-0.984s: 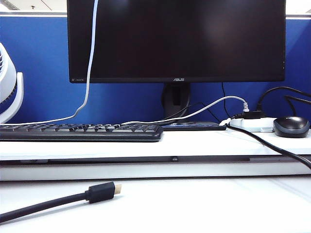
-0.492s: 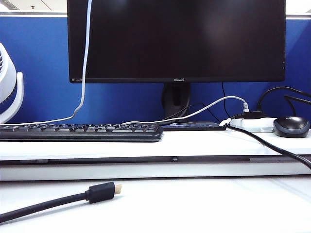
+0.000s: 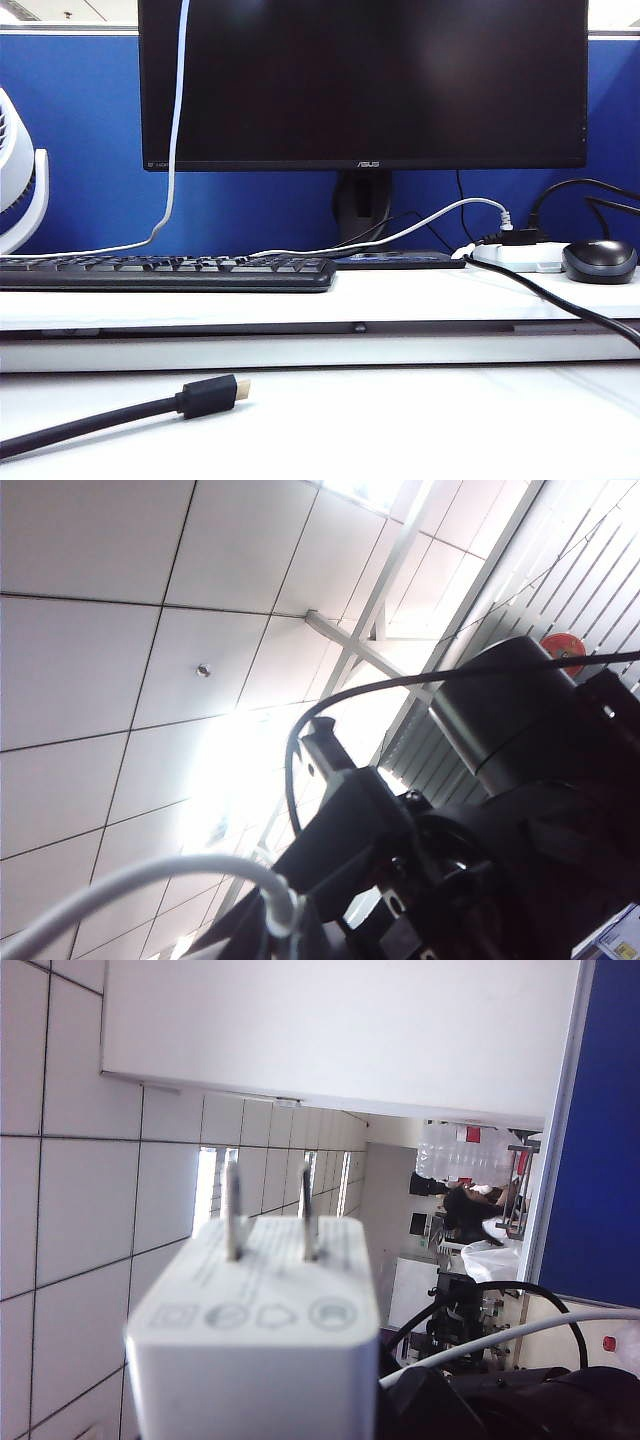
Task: Pick up the Type-C charging cable and the charging base, insert one end of the Type-C charger into the corresponding slot on the base, and finally place the plugged-in charger back on the table.
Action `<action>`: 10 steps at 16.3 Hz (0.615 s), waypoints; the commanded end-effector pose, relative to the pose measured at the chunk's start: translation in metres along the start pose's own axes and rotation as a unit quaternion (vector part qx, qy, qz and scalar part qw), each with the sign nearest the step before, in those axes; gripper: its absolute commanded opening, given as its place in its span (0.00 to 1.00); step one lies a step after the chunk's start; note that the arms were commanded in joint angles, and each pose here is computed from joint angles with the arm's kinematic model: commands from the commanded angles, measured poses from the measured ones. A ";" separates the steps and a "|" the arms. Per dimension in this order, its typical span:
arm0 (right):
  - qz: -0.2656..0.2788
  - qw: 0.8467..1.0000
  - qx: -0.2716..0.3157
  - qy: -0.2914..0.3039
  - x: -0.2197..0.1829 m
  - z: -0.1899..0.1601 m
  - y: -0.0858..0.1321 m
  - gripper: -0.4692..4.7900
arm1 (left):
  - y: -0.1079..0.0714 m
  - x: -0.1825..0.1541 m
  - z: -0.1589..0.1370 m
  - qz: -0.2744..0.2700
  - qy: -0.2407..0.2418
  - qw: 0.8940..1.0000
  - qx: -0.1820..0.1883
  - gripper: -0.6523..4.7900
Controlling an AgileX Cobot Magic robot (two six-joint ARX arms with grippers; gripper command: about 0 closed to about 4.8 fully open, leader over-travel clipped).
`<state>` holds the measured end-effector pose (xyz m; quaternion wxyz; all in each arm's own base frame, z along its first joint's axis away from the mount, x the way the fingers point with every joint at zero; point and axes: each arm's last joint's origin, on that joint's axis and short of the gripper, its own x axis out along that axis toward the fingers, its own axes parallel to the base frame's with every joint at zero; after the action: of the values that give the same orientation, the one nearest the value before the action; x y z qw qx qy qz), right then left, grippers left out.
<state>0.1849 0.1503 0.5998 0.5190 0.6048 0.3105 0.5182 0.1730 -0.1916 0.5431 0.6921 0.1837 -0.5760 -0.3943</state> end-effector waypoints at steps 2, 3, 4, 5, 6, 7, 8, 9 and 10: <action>0.015 1.000 -0.012 -0.003 -0.002 -0.003 0.006 0.08 | 0.001 0.000 0.000 0.005 0.007 1.000 -0.001 0.11; 0.023 1.000 -0.018 -0.002 -0.002 -0.003 0.008 0.08 | 0.001 0.000 0.000 0.015 0.015 1.000 0.000 0.11; 0.028 0.999 -0.022 -0.001 -0.002 -0.003 0.009 0.08 | 0.002 0.000 0.000 0.019 0.019 1.000 0.001 0.11; 0.035 0.999 -0.030 -0.013 -0.002 -0.003 0.010 0.08 | 0.002 0.000 -0.002 0.032 0.033 0.999 0.016 0.11; 0.037 0.998 -0.039 -0.023 -0.002 -0.003 0.010 0.08 | 0.002 0.000 -0.002 0.037 0.039 0.998 0.023 0.11; 0.037 0.998 -0.040 -0.024 -0.003 -0.003 0.011 0.08 | 0.002 0.000 -0.003 0.046 0.046 0.998 0.023 0.11; 0.037 0.998 -0.040 -0.027 -0.003 -0.003 0.011 0.08 | 0.002 0.000 -0.004 0.047 0.048 0.997 0.023 0.11; 0.032 0.999 -0.032 -0.026 -0.002 -0.002 0.009 0.08 | 0.002 0.000 -0.004 0.041 0.043 0.998 0.023 0.11; 0.021 0.999 -0.022 -0.021 -0.002 -0.002 0.007 0.08 | 0.001 0.000 -0.003 0.026 0.031 0.999 0.022 0.11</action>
<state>0.1866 0.1493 0.6021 0.5350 0.6138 0.2722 0.5128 0.1758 -0.1920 0.5428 0.7158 0.1949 -0.5678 -0.3568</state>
